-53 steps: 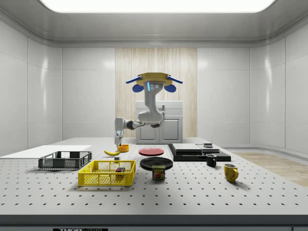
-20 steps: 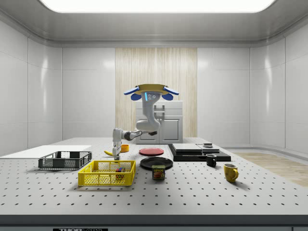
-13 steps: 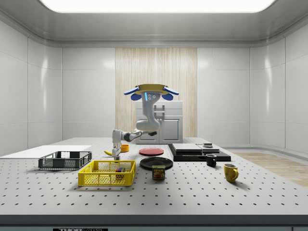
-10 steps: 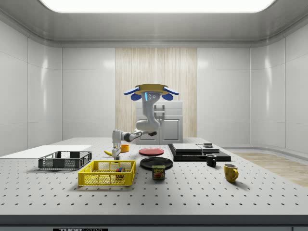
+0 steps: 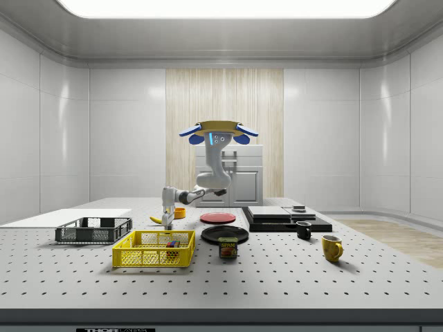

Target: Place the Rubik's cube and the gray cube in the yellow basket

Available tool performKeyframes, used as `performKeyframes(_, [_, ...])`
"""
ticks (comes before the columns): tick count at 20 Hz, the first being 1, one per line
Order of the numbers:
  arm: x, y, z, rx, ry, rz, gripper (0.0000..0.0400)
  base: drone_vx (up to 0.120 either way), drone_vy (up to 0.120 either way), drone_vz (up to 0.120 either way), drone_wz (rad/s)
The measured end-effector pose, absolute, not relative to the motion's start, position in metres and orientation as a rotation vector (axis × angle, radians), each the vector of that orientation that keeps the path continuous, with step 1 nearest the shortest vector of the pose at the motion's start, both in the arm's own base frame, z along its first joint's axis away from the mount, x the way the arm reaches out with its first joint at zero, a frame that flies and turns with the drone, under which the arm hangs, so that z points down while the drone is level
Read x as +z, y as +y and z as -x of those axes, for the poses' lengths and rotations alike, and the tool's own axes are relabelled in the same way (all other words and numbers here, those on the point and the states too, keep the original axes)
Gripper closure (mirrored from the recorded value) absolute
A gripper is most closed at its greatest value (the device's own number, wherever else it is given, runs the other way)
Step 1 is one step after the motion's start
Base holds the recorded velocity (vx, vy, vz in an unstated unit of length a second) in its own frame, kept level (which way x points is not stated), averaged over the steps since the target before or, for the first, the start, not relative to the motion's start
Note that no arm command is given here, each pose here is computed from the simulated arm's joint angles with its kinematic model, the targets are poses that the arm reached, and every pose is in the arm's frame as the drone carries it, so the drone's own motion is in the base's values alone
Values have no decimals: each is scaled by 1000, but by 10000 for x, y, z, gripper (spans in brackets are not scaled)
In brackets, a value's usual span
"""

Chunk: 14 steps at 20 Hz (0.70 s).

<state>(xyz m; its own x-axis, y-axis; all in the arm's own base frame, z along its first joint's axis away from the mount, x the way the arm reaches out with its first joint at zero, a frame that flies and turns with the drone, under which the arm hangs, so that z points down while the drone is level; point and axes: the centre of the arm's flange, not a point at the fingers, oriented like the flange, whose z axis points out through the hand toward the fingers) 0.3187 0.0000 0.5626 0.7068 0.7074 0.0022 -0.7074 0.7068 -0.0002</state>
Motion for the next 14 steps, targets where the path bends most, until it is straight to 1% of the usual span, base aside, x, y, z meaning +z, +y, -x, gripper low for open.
performKeyframes(3, [5627, 0, -3188, 786, -2, -1, 73, 0, 0, 0, 0])
performKeyframes(5, [5627, 0, -3188, 786, -2, -1, 103, 0, 0, 0, 0])
performKeyframes(9, [5627, 0, -3188, 786, -2, -1, 133, 0, 0, 0, 0])
performKeyframes(14, [5627, 0, -3188, 786, -2, -1, 145, 0, 0, 0, 0])
